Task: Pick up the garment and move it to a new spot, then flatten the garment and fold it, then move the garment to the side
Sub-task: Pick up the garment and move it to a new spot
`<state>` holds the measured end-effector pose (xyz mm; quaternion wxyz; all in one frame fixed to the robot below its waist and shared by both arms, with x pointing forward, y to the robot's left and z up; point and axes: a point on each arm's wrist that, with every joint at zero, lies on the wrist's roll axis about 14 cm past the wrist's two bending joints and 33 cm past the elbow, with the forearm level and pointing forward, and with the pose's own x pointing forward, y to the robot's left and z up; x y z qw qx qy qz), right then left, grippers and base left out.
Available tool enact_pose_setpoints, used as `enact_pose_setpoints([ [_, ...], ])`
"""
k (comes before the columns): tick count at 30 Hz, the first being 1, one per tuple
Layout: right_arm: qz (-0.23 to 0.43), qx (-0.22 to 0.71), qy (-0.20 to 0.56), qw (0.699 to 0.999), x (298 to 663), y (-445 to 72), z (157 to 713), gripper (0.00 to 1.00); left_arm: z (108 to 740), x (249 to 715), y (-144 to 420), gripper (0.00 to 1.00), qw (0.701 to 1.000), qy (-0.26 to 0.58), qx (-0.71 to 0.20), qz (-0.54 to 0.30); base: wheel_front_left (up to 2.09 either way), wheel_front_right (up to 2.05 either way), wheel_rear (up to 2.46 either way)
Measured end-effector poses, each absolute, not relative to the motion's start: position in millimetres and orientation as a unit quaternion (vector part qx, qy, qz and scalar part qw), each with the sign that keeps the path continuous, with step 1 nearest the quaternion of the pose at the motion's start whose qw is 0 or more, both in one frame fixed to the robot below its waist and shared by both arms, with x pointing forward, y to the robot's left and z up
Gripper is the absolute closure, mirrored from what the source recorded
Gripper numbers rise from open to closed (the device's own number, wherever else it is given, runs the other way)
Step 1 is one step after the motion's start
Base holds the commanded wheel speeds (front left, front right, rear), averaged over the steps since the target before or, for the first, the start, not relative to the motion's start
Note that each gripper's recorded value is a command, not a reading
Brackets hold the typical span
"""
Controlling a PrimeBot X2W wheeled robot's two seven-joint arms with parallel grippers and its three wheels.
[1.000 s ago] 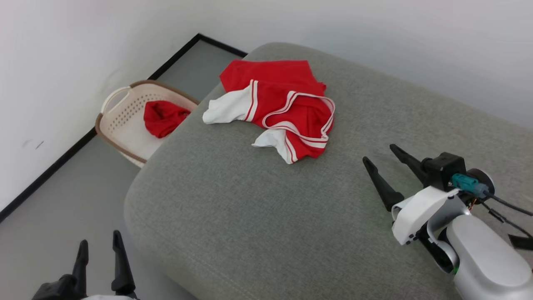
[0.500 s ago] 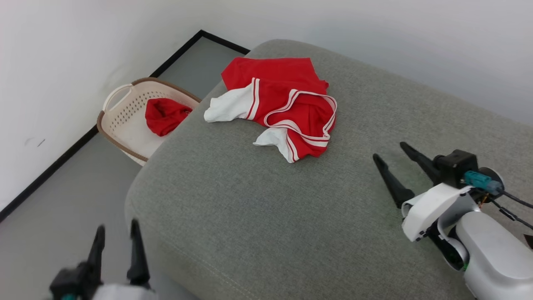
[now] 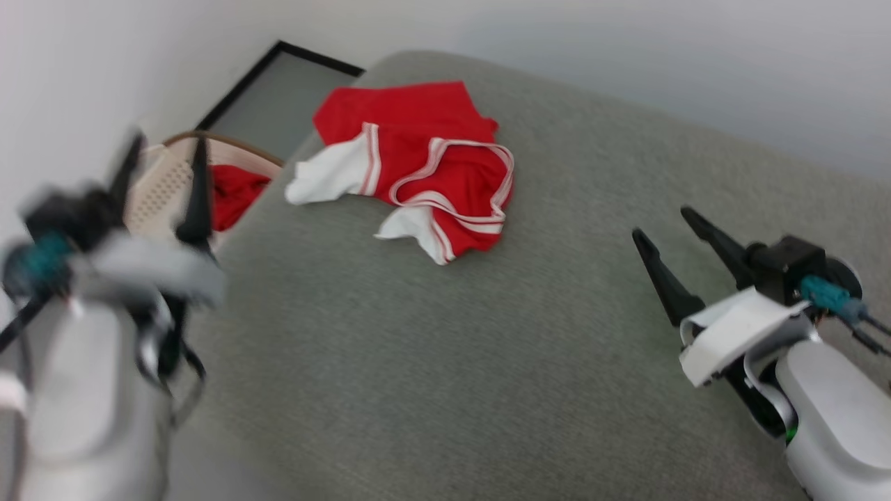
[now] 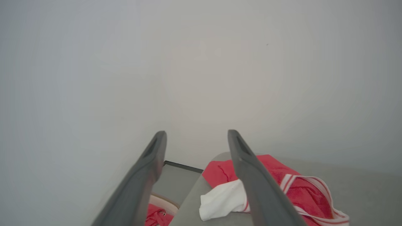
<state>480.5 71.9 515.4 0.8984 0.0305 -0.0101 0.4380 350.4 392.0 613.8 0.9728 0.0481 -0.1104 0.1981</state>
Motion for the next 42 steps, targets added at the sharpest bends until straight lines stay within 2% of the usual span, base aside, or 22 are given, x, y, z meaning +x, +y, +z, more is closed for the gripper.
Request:
enact_pose_setpoints([
  [4, 0.434, 0.028, -0.017, 0.9, 490.6, 64.4, 515.4, 0.0, 621.1, 400.7, 401.3, 0.0, 0.979, -0.077, 0.066, 0.178, 0.0, 0.0, 0.0],
  [8, 0.424, 0.028, -0.015, 0.905, 500.9, 51.4, 506.9, 0.0, 615.0, 459.6, 392.2, 0.0, 0.987, -0.042, 0.042, 0.15, 0.0, 0.0, 0.0],
  [16, 0.402, 0.031, -0.007, 0.915, 514.9, 25.3, 489.6, 0.0, 533.6, 532.2, 370.0, 0.0, 0.985, 0.134, -0.02, 0.11, 0.0, 0.0, 0.0],
  [21, 0.385, 0.027, 0.003, 0.923, 518.4, 5.8, 477.0, 0.0, 459.1, 540.0, 347.0, 0.0, 0.951, 0.297, -0.037, 0.078, 0.0, 0.0, 0.0],
  [28, 0.376, 0.027, 0.0, 0.926, 525.9, -6.4, 472.3, 0.0, 400.0, 548.0, 330.0, 0.0, 0.912, 0.398, -0.081, 0.063, 0.0, 0.0, 0.0],
  [42, 0.352, 0.02, 0.028, 0.935, 537.5, -32.6, 437.4, 0.0, 345.9, 582.5, 313.1, 0.0, 0.893, 0.432, -0.119, 0.047, 0.0, 0.0, 0.0],
])
